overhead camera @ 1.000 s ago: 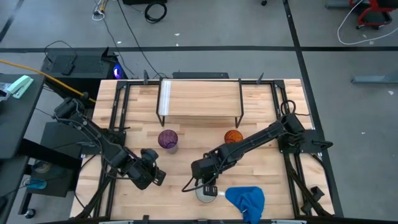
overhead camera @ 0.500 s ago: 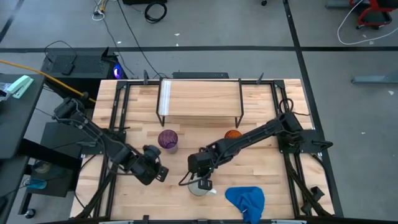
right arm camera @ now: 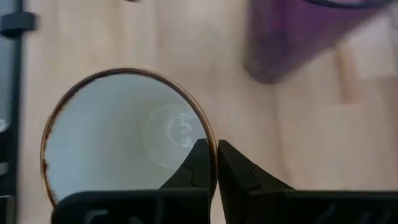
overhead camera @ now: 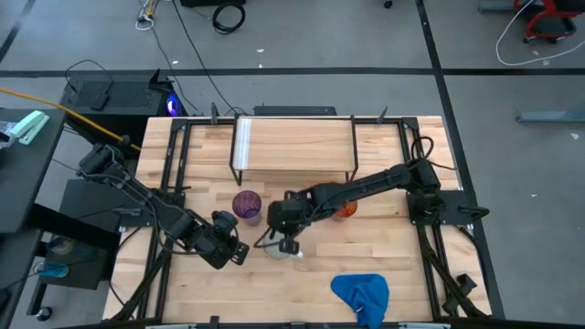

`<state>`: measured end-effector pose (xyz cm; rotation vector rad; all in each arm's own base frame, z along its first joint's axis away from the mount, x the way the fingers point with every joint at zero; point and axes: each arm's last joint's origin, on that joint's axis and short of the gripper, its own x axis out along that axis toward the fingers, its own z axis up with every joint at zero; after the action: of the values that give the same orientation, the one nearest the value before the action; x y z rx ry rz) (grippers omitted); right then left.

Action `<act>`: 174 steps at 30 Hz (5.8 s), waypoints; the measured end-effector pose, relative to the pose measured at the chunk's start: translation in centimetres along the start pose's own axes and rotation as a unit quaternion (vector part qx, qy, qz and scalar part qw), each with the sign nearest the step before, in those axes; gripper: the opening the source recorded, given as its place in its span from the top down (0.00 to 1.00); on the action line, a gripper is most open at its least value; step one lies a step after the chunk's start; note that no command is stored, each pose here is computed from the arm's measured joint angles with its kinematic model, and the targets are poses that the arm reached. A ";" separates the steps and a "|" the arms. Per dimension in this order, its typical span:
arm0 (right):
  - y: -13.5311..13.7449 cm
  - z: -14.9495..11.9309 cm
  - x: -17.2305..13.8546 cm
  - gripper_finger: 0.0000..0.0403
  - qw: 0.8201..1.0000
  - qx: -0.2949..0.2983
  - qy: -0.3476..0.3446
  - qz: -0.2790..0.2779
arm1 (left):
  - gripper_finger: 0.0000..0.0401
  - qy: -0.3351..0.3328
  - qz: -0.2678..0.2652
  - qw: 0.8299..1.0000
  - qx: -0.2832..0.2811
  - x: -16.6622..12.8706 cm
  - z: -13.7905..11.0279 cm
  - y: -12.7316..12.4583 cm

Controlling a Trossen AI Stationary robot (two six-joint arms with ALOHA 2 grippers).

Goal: Stack small to large cups/mugs on shelf
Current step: Prepare the yellow mug, then put the orange glass on the shelf

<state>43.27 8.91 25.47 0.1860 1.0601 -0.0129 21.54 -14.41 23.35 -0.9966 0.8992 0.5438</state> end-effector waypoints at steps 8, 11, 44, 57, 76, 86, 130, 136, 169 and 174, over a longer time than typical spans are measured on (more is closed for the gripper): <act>-2.9 -0.5 0.0 0.97 0.997 -0.002 0.055 -0.056 | 0.97 0.000 0.000 1.000 0.001 0.0 0.0 0.0; -3.8 -0.4 0.0 0.97 0.996 -0.004 0.060 -0.063 | 0.96 0.000 0.000 1.000 0.005 0.0 0.0 0.0; -9.8 -0.4 -0.9 0.97 0.986 0.048 0.122 -0.099 | 0.97 0.000 0.001 1.000 0.028 0.0 0.0 0.0; -10.0 -0.6 -0.7 0.87 0.981 0.102 0.128 -0.104 | 0.93 0.000 0.002 1.000 0.029 0.0 0.0 0.0; -8.6 -1.1 -0.7 0.92 0.945 0.277 0.123 -0.121 | 0.94 -0.001 0.003 1.000 0.028 0.0 0.0 0.1; -8.6 -1.1 -1.0 0.90 0.946 0.273 0.122 -0.120 | 0.97 -0.001 0.003 1.000 0.028 0.0 0.0 0.1; -9.2 -1.2 -2.9 0.85 0.947 0.288 0.112 -0.090 | 0.96 0.002 -0.013 0.999 0.029 -0.1 -0.4 -0.2; -10.1 -1.1 -2.9 0.85 0.944 0.299 0.116 -0.083 | 0.95 0.002 -0.013 0.999 0.029 -0.1 -0.4 -0.2; -10.3 -1.3 -6.1 0.86 0.951 0.283 0.121 -0.039 | 0.92 0.006 -0.014 0.999 0.041 -0.3 -0.7 -0.2; -9.5 -2.4 -11.7 0.86 0.966 0.237 0.101 -0.031 | 0.93 -0.006 -0.011 0.999 0.042 -0.3 -0.7 -0.1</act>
<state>34.54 -0.94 33.07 0.5979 1.2549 -0.3132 21.22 -15.06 23.46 -0.9245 0.8917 0.4893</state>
